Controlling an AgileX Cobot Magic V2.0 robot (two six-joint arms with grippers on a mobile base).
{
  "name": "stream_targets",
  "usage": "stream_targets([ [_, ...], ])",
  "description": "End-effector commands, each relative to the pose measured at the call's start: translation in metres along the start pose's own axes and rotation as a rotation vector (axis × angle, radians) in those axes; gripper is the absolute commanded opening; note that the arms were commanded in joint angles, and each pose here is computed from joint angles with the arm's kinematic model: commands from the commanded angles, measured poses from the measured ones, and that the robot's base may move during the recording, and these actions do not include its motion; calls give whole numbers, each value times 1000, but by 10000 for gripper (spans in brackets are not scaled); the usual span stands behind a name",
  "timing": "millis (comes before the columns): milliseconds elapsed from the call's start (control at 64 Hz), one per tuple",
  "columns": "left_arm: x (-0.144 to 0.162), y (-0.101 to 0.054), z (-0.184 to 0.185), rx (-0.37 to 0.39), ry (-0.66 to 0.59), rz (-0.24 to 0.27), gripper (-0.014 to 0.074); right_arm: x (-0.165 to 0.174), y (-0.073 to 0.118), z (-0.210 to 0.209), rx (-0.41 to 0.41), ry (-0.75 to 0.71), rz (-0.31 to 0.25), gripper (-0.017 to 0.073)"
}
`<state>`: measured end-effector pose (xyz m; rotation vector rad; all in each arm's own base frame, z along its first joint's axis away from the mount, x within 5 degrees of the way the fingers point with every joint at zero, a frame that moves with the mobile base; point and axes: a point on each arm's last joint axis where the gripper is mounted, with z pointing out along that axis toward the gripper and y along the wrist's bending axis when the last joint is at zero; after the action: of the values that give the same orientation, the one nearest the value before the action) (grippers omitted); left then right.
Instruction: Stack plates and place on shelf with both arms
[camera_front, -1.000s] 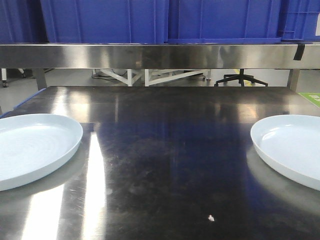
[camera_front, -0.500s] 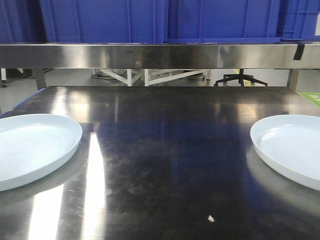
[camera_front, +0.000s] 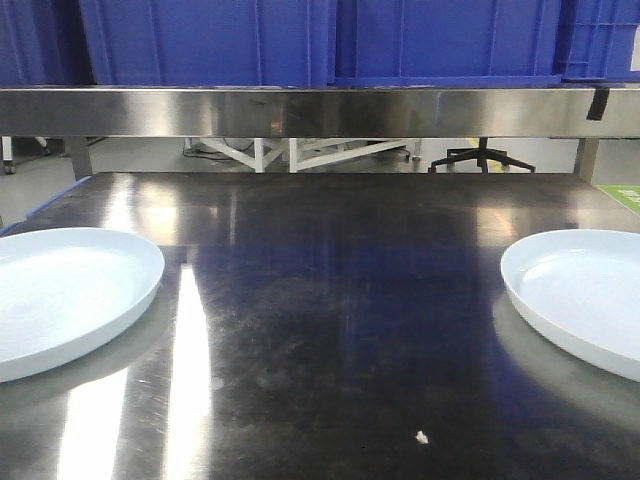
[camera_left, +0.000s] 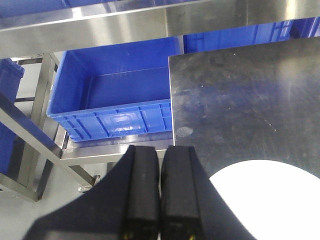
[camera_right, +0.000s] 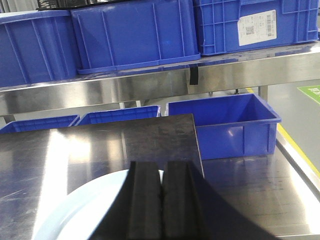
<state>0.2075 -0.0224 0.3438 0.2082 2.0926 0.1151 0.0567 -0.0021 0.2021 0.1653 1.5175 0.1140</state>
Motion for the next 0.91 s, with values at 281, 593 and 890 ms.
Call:
stream_targets([
  [281,-17,-1,-9,22,-108,-27,90,-8,2,-2,-25,-103,-6,48],
  [593,-19,-1,-9,24,-122,-27,90,-43,8,-7,-46,-216,-6,48],
  [890,-17,-1,-9,21,-104,-27,90,-107,17,41,78,286,-37,48],
])
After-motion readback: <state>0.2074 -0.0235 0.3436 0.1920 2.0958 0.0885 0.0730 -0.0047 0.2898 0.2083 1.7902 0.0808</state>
